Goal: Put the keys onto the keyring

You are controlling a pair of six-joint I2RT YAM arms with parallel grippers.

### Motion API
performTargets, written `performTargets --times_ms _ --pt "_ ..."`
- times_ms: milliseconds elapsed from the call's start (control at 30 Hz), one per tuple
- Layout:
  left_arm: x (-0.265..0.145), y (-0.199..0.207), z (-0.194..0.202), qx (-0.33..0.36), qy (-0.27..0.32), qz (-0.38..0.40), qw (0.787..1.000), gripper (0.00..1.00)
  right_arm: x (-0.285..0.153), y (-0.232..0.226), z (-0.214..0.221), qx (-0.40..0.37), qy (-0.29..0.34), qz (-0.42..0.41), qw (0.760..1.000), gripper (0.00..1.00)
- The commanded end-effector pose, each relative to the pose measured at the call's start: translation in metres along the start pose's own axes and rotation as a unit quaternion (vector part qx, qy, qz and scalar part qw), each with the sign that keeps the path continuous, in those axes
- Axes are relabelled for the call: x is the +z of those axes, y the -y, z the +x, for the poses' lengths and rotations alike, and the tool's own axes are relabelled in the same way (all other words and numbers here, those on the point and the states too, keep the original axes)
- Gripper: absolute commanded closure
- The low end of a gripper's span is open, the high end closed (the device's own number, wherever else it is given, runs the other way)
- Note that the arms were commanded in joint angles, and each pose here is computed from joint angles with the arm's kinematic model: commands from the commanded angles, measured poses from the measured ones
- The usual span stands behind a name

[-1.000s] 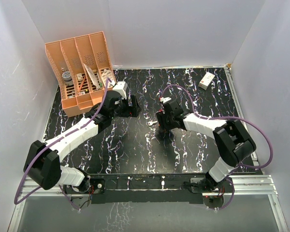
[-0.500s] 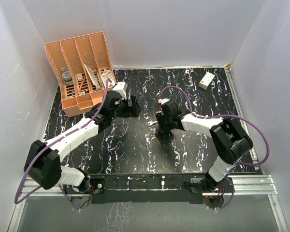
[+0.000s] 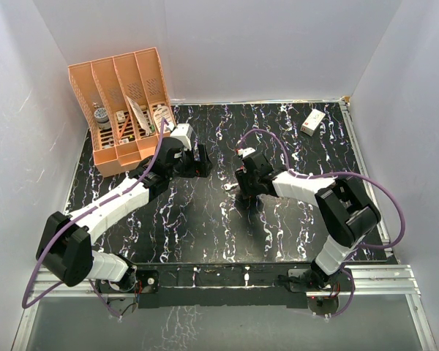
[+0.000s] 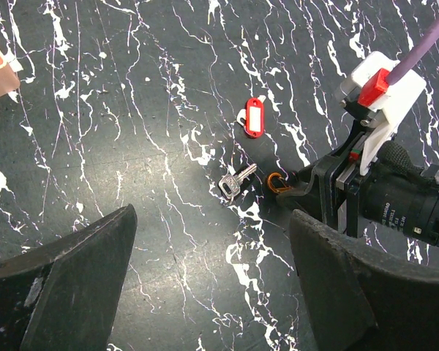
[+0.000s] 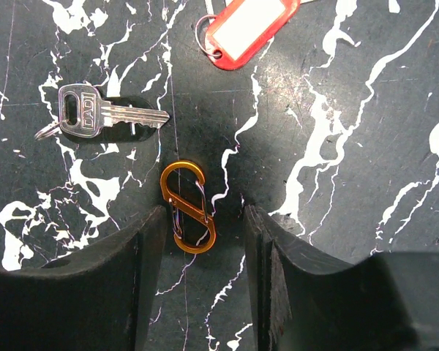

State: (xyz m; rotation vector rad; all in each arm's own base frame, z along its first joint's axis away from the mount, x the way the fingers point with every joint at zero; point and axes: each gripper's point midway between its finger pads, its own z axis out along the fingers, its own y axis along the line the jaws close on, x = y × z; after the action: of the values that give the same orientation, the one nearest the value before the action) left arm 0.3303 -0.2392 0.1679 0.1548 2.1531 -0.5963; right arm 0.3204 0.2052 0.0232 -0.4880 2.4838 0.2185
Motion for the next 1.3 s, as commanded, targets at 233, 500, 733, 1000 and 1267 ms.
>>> performTargets --times_ms 233,500,733,1000,1267 --pt "0.001 -0.001 0.001 0.005 -0.001 -0.004 1.0 0.17 0.008 -0.003 -0.019 -0.003 0.017 0.013 1.0 0.58" --pt "0.001 -0.002 0.002 0.006 -0.001 -0.007 1.0 0.17 0.007 -0.001 -0.024 0.005 0.021 0.023 1.0 0.58" --pt "0.002 -0.003 0.002 0.007 -0.002 -0.008 1.0 0.17 0.007 -0.001 -0.024 0.004 0.019 0.025 0.999 0.61" --pt "0.002 -0.003 0.003 0.007 -0.003 -0.009 1.0 0.17 0.015 -0.001 -0.015 0.002 0.003 0.027 1.0 0.66" --pt "0.002 -0.004 0.003 0.008 -0.003 -0.011 1.0 0.17 0.011 0.0 -0.016 0.004 0.004 0.035 0.999 0.65"
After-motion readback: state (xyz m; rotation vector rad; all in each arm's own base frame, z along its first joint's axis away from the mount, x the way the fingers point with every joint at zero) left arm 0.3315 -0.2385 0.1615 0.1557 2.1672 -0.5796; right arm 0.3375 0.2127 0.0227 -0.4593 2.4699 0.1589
